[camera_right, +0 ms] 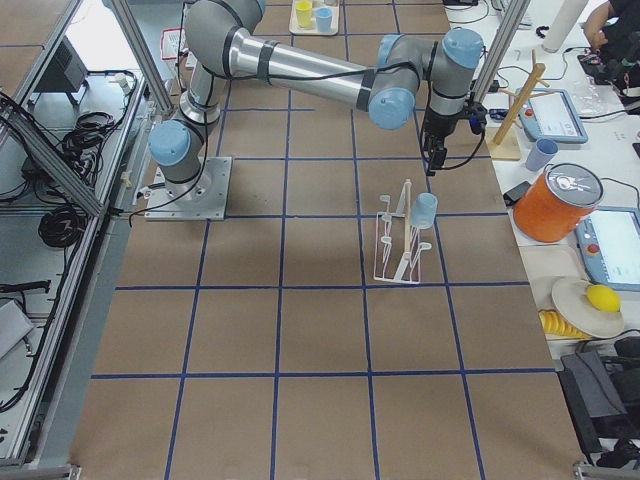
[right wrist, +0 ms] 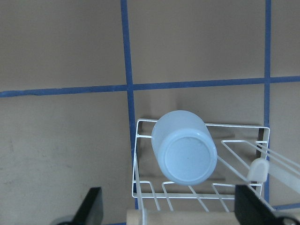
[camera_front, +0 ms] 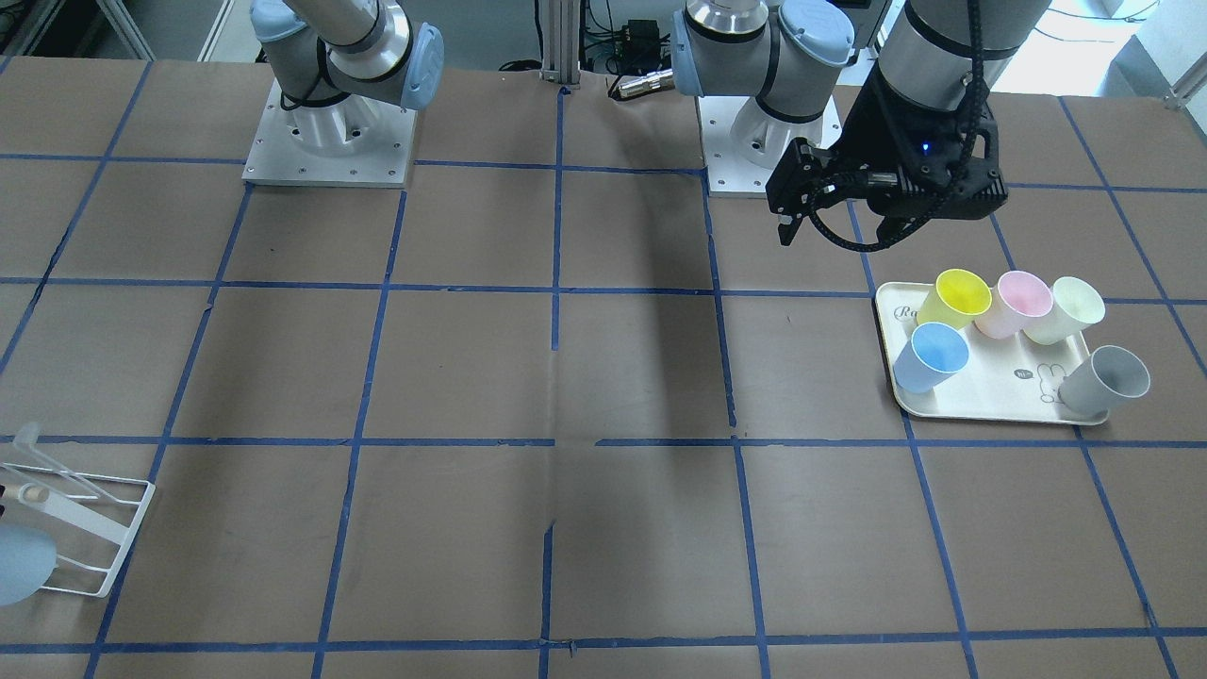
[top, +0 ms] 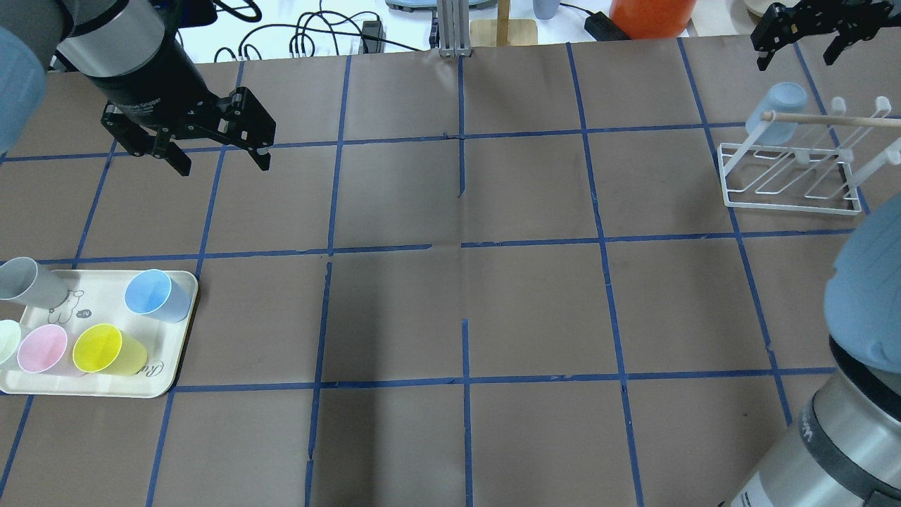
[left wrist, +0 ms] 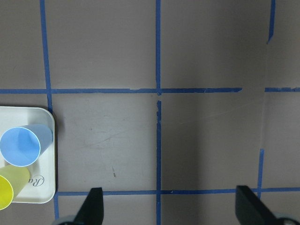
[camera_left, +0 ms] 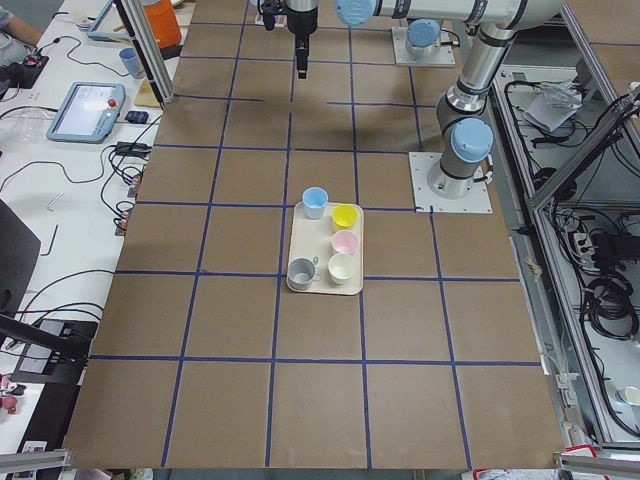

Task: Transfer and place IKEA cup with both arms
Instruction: 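Move the right gripper over the pale blue cup in the wire rack, then lower the right gripper and close it on the pale blue cup, then lift the pale blue cup out of the rack with the right gripper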

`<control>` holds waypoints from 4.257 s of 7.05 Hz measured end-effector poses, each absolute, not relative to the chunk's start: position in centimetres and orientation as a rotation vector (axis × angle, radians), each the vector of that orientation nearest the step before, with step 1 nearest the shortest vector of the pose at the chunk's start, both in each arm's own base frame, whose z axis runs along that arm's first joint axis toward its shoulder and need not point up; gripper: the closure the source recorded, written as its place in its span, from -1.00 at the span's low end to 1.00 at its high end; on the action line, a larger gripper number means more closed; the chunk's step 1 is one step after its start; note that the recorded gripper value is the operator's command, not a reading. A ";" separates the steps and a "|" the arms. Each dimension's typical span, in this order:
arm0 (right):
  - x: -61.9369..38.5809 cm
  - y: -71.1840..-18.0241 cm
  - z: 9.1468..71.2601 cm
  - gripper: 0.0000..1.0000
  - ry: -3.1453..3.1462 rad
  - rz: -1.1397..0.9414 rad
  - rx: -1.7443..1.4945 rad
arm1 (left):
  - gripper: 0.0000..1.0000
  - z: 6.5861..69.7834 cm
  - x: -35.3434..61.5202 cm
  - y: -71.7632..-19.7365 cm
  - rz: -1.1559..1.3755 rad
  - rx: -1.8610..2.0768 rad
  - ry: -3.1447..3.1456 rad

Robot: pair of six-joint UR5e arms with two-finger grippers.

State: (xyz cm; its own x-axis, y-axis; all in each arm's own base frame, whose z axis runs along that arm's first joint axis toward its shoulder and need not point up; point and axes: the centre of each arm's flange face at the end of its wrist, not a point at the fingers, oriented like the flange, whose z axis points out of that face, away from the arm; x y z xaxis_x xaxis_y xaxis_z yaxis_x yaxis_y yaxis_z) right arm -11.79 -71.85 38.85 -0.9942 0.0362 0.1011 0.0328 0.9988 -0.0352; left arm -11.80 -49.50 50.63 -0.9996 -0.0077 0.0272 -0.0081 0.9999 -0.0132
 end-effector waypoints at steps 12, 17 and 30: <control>-14.3 -73.5 30.9 -0.99 -3.039 -0.099 0.035 | -1.00 50.7 -11.6 -49.7 0.043 0.010 -3.114; -14.3 -73.4 31.0 0.04 -3.041 -0.125 0.043 | -1.00 50.8 -11.5 -49.7 0.048 0.017 -3.107; -13.8 -71.6 40.5 0.54 -2.998 -0.046 0.031 | -1.00 51.3 -11.4 -49.6 0.061 0.025 -3.100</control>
State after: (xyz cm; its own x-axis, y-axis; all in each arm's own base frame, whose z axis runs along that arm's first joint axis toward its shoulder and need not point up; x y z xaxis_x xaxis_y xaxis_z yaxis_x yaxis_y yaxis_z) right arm -13.80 -71.64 40.53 -0.9895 -0.0226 0.1425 -0.0183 0.9993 0.0318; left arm -11.37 -49.57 51.26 -0.9990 -0.0153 0.0411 -0.0169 0.9991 -0.0390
